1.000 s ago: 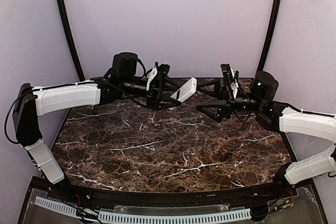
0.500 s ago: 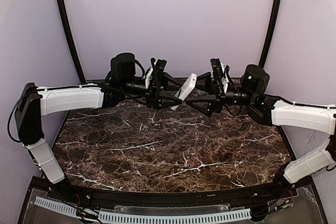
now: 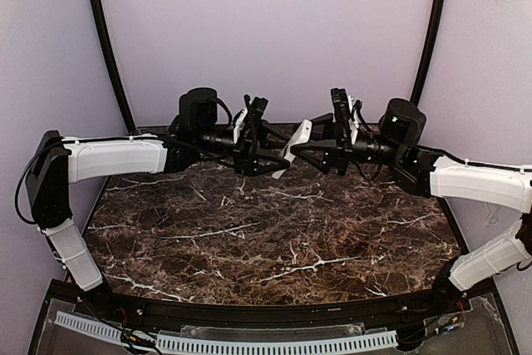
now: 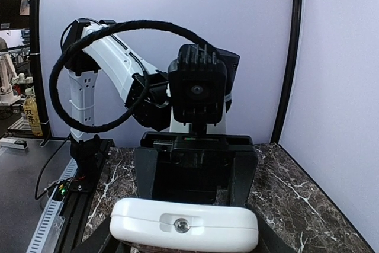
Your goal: Load the batteries into the remote control
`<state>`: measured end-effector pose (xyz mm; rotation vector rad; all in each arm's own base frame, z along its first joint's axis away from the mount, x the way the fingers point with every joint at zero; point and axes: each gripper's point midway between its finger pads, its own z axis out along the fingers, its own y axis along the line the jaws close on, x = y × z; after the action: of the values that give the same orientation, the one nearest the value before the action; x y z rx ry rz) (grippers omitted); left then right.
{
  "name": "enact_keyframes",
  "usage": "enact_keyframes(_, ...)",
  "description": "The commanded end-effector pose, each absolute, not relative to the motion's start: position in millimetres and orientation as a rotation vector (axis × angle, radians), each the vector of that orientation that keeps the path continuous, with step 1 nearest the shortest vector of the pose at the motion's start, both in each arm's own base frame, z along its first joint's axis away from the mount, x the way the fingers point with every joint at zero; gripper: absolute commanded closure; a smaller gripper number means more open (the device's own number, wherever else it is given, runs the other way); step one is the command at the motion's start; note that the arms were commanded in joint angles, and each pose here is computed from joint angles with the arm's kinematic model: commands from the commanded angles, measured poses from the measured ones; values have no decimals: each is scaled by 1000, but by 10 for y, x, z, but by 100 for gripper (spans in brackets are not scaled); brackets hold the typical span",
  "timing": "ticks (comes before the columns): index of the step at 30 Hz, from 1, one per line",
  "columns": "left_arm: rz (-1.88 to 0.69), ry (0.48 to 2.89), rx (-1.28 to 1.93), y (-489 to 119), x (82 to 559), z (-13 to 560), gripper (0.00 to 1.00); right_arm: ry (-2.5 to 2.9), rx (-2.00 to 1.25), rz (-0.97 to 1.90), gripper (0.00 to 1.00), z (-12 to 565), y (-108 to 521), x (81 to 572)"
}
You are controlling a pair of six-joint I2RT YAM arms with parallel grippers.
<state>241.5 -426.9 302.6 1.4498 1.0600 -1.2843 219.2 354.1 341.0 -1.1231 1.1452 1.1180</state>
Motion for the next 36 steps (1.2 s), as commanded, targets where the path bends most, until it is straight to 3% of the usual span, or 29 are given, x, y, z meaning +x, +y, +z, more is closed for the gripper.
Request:
enact_keyframes(1,-1220,1085,1443,-4237,2473,2977,40,1184,-1099,1131,64,3470,3568,2211)
enact_keyframes(2,-1208,1103,1434,-4226,2489,2973,34,1207,-1094,1128,66,3451,3574,2236)
enact_keyframes(5,-1164,1202,1348,-4099,2677,2978,5,1350,-1060,1062,69,3303,3584,2430)
enact_keyframes(7,-1133,1282,1250,-3920,2860,3024,2,1478,-1020,984,70,3145,3558,2607)
enact_keyframes(12,-837,1614,912,-3383,3475,2953,1,1856,-996,849,74,2538,3511,2886)
enact_keyframes(19,-517,1899,608,-2809,3856,2647,1,2275,-1023,761,78,1513,3631,2979)
enact_keyframes(36,-379,2195,441,-2489,3965,1841,0,2659,-1140,405,73,269,3834,2985)
